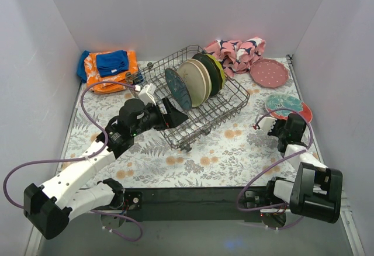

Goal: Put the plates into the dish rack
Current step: Grab a plate with the right arm

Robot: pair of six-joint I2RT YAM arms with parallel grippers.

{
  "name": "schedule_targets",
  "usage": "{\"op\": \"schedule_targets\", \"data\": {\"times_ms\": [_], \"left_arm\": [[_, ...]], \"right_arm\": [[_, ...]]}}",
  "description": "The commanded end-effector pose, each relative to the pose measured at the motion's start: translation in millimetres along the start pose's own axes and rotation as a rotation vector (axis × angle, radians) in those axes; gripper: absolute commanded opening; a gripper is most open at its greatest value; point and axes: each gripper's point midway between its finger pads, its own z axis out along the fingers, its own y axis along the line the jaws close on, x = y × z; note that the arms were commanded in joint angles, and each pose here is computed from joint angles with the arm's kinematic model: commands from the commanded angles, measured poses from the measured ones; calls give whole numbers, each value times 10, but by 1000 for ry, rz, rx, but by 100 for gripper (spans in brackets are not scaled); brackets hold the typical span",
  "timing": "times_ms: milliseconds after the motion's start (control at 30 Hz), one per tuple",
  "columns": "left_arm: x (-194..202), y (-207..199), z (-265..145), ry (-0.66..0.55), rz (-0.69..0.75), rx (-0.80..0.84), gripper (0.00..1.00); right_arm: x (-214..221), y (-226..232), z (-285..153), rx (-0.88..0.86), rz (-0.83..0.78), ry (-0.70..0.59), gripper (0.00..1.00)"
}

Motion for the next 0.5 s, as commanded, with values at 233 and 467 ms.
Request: {"op": "schedule_targets", "data": {"times_ms": [233,467], "left_arm": [[-15,-277,149,54,-53,121,86],[16,-380,299,108,-109,167,86]], "right_arm": [[-391,-607,-418,195,-61,-138,1],[-602,-724,-657,203,-42,-207,1]]}}
